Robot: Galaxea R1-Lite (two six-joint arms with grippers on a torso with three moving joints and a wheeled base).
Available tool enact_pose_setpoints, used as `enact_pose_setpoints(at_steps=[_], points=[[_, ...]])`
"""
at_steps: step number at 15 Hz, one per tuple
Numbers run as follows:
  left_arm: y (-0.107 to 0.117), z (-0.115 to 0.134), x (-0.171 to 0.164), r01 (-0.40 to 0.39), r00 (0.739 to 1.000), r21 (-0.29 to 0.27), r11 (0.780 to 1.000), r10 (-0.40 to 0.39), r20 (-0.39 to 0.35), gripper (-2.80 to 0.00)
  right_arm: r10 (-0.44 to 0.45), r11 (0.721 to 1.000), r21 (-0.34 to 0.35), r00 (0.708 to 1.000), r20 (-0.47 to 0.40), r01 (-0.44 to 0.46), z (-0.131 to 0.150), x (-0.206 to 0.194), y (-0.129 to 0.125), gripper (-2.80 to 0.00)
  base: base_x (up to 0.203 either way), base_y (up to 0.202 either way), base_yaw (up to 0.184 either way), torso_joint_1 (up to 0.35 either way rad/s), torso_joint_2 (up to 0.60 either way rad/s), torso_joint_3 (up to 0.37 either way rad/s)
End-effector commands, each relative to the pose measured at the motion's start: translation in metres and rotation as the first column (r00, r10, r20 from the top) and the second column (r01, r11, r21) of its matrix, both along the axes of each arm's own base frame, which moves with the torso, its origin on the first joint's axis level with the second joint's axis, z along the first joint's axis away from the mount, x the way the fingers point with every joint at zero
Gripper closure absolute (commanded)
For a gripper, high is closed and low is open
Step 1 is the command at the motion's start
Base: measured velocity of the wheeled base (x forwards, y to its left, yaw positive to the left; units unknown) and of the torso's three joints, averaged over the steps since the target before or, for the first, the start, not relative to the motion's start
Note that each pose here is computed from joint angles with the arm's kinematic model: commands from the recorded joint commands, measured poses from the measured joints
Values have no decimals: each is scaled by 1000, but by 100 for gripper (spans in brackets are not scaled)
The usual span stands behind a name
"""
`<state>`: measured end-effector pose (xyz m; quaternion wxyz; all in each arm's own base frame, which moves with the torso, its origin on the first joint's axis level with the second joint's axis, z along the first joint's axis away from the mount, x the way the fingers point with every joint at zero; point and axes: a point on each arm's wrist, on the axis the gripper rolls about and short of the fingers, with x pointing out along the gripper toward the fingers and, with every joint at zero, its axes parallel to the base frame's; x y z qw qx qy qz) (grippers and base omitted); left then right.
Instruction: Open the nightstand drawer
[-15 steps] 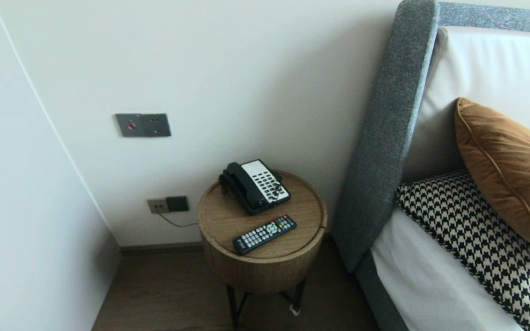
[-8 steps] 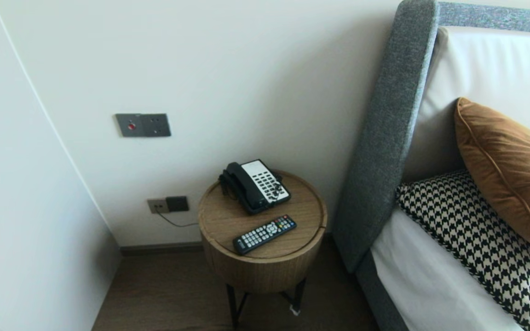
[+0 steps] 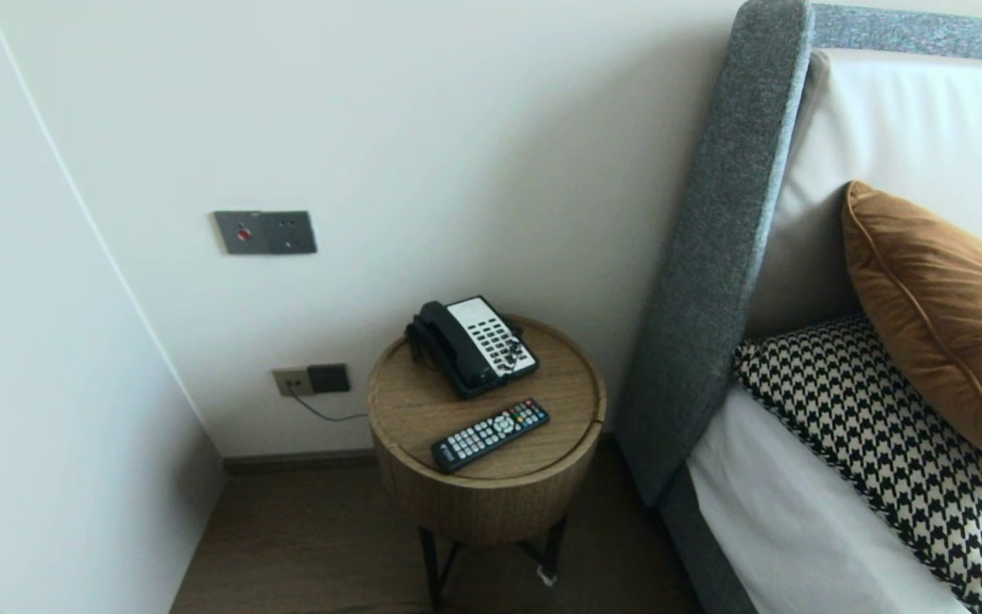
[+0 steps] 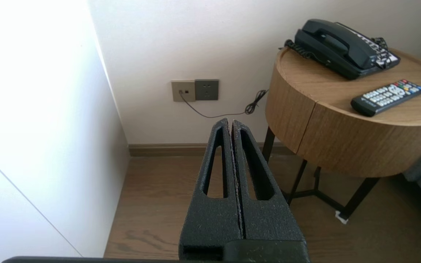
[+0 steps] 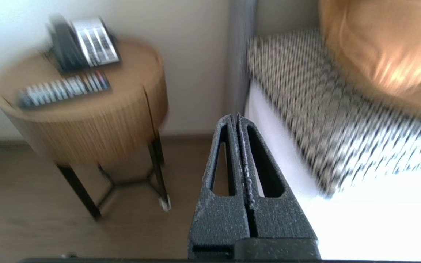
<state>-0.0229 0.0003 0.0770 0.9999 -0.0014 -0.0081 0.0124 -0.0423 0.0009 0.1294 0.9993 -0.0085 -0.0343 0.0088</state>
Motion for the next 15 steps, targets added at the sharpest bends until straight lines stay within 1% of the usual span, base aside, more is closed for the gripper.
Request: enact_pose_setpoints(at_steps=[1, 3, 5, 7, 9, 10, 11, 12, 13, 14, 15], points=[[0, 0, 0, -1, 1000, 0, 1000, 1, 1, 0, 21, 1000, -2, 1000, -16, -21, 49, 5, 0, 0, 0, 0, 0, 0, 0, 0], [0, 0, 0, -1, 1000, 0, 1000, 1, 1, 0, 32, 999, 2, 998, -53, -32, 94, 24, 0, 0, 0, 0, 0, 0, 0, 0], [0, 0, 0, -1, 1000, 0, 1000, 1, 1, 0, 37, 999, 20, 995, -90, -35, 132, 52, 0, 0, 0, 0, 0, 0, 0, 0], [0, 0, 0, -1, 1000, 0, 1000, 1, 1, 0, 45, 998, 47, 993, -111, -40, 165, 84, 0, 0, 0, 0, 0, 0, 0, 0], [0, 0, 0, -1, 1000, 0, 1000, 1, 1, 0, 67, 995, 87, 988, -137, -56, 191, 120, 2, 0, 0, 0, 0, 0, 0, 0], [0, 0, 0, -1, 1000, 0, 1000, 1, 1, 0, 93, 991, 107, 984, -150, -77, 200, 137, 4, 0, 0, 0, 0, 0, 0, 0], [0, 0, 0, -1, 1000, 0, 1000, 1, 1, 0, 136, 985, 127, 976, -168, -116, 206, 154, 10, 0, 0, 0, 0, 0, 0, 0], [0, 0, 0, -1, 1000, 0, 1000, 1, 1, 0, 198, 975, 139, 963, -183, -174, 210, 167, 19, 0, 0, 0, 0, 0, 0, 0], [0, 0, 0, -1, 1000, 0, 1000, 1, 1, 0, 250, 964, 147, 946, -205, -223, 210, 179, 28, 0, 0, 0, 0, 0, 0, 0], [0, 0, 0, -1, 1000, 0, 1000, 1, 1, 0, 283, 956, 153, 929, -239, -252, 207, 191, 36, 0, 0, 0, 0, 0, 0, 0], [0, 0, 0, -1, 1000, 0, 1000, 1, 1, 0, 299, 952, 159, 912, -280, -263, 200, 204, 43, 0, 0, 0, 0, 0, 0, 0]])
